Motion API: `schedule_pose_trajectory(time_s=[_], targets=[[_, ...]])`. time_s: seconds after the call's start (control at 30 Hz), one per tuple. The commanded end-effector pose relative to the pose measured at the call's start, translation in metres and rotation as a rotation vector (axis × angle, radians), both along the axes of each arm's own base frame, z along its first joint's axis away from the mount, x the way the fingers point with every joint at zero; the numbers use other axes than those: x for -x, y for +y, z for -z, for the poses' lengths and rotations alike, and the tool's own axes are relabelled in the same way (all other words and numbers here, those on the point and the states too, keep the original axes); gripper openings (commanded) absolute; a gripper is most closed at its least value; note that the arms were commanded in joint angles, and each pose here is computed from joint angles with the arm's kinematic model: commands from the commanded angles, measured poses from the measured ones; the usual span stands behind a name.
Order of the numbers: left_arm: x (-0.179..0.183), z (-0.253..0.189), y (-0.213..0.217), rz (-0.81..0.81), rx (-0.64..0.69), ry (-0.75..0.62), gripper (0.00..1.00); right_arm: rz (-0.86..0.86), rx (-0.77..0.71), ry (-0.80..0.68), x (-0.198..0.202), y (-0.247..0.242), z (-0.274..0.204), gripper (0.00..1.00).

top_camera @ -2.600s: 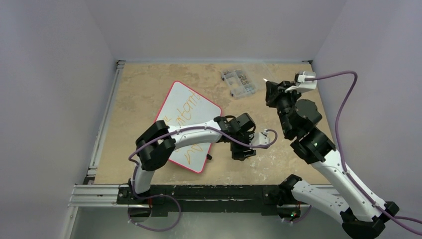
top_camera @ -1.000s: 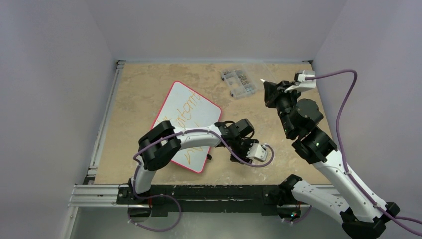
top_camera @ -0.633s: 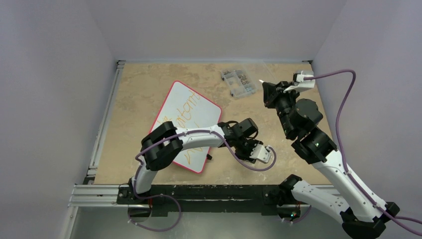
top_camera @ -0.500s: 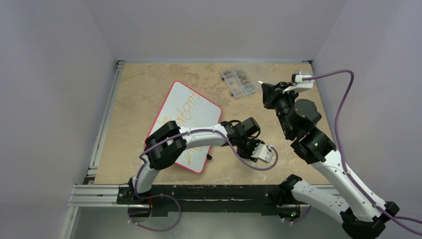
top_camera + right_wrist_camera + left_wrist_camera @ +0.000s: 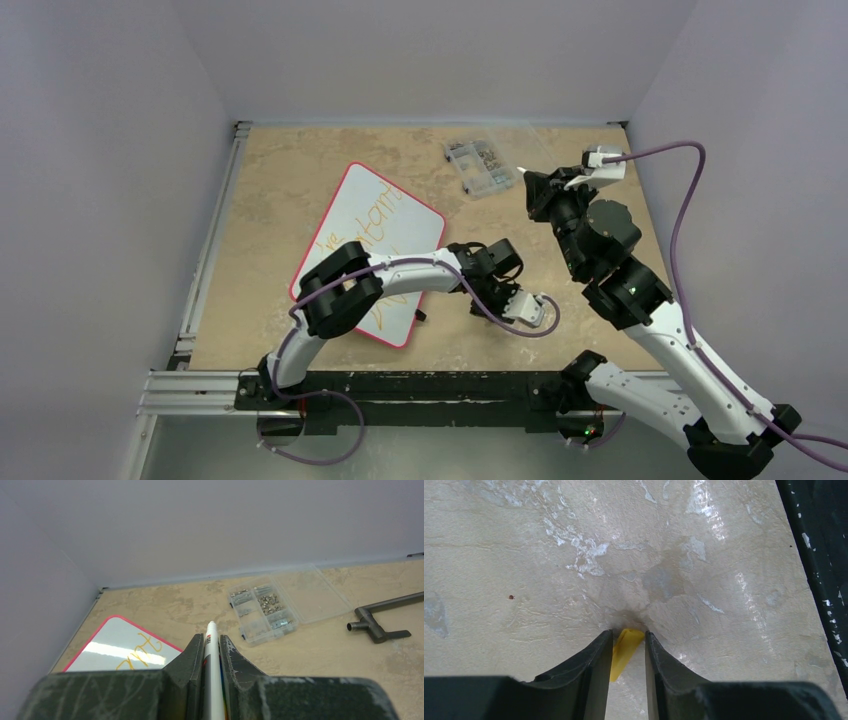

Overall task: Write a sentence on the whiteboard
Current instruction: Pick up the pen cap.

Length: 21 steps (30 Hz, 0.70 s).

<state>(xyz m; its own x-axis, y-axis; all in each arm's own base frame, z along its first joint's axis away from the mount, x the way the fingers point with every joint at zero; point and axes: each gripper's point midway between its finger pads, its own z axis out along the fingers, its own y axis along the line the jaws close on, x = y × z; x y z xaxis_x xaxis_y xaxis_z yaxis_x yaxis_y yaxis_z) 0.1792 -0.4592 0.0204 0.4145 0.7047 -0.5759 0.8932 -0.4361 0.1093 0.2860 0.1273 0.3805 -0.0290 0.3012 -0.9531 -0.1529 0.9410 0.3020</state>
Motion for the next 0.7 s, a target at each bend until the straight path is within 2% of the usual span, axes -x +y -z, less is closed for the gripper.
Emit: schedule_pose_trajectory(time_s=[0.0, 0.07, 0.2, 0.27, 0.47, 0.67], targets=[[-0.004, 0.018, 0.014, -0.07, -0.071, 0.046, 0.26, -0.013, -0.036, -0.028, 0.003, 0.001, -0.01, 0.0], [-0.002, 0.019, 0.014, -0.082, -0.064, 0.059, 0.2, -0.01, -0.035, -0.026, 0.003, 0.0, -0.009, 0.0], [-0.004, 0.018, 0.014, -0.176, -0.081, 0.125, 0.0, -0.004, -0.037, -0.022, 0.003, -0.001, -0.008, 0.0], [-0.009, 0.006, 0.01, -0.277, -0.044, 0.199, 0.0, -0.001, -0.037, -0.02, 0.004, -0.001, -0.006, 0.0], [-0.028, -0.06, 0.0, -0.492, 0.206, 0.35, 0.0, 0.012, -0.034, -0.016, 0.003, -0.004, -0.004, 0.0], [-0.055, -0.115, 0.005, -0.762, 0.29, 0.536, 0.0, 0.016, -0.044, -0.031, 0.004, -0.006, -0.009, 0.0]])
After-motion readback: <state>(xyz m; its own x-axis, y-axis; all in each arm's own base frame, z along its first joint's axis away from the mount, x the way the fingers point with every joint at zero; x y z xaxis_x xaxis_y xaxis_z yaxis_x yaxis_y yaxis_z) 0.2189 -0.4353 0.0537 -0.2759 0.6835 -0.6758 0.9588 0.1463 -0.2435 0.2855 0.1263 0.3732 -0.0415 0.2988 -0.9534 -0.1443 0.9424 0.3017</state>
